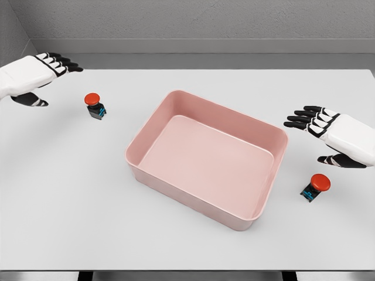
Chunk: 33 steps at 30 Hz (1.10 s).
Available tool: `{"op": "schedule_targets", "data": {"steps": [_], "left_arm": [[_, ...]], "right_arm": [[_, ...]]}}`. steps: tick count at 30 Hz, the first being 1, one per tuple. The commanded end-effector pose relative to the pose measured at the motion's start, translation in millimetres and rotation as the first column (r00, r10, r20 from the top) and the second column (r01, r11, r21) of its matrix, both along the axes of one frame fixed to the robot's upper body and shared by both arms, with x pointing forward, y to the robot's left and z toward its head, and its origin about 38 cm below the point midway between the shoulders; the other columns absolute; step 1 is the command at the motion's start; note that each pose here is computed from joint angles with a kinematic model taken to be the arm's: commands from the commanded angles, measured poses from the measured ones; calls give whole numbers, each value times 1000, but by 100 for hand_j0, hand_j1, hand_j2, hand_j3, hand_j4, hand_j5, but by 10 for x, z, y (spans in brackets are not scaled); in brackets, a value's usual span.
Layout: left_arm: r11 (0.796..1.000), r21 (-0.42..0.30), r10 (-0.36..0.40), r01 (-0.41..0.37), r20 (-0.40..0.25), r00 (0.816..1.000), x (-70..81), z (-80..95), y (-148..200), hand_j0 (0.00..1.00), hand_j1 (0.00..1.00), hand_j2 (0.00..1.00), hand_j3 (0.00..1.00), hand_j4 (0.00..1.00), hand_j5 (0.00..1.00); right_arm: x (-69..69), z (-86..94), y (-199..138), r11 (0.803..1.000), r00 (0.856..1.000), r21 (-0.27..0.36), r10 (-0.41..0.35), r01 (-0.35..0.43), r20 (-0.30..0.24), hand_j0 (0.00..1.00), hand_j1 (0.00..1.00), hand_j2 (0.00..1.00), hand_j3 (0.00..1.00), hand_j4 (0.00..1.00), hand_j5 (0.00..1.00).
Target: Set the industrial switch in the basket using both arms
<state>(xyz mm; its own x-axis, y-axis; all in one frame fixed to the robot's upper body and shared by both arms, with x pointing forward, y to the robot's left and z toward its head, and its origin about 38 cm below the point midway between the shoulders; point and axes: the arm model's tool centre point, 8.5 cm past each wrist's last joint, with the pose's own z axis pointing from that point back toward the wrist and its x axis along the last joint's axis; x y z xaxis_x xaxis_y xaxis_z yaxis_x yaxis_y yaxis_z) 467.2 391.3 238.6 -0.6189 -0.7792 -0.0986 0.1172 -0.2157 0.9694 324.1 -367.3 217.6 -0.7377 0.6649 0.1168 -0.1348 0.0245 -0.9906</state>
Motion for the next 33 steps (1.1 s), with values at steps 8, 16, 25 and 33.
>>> {"op": "schedule_targets", "data": {"steps": [8, 16, 25, 33], "left_arm": [[1000, -17, -18, 18, 3, 1000, 70, -30, -146, 100, 100, 100, 100, 100, 100], [997, 35, -69, 70, -31, 997, 152, -278, -463, 100, 100, 100, 100, 100, 100], [997, 70, -7, 16, -123, 992, 430, -420, -485, 100, 100, 100, 100, 100, 100], [996, 92, 3, 14, -188, 982, 577, -581, -644, 100, 100, 100, 100, 100, 100]], "right_arm": [[17, 91, -43, 1000, 1000, 10, -9, 8, 20, 100, 100, 100, 100, 100, 100], [48, 270, -253, 972, 998, -233, -19, 4, -62, 100, 100, 100, 100, 100, 100], [-28, 99, -332, 926, 979, -375, -40, -40, -201, 100, 100, 100, 100, 100, 100], [-55, 28, -369, 891, 963, -448, -59, -68, -264, 100, 100, 100, 100, 100, 100]]}}
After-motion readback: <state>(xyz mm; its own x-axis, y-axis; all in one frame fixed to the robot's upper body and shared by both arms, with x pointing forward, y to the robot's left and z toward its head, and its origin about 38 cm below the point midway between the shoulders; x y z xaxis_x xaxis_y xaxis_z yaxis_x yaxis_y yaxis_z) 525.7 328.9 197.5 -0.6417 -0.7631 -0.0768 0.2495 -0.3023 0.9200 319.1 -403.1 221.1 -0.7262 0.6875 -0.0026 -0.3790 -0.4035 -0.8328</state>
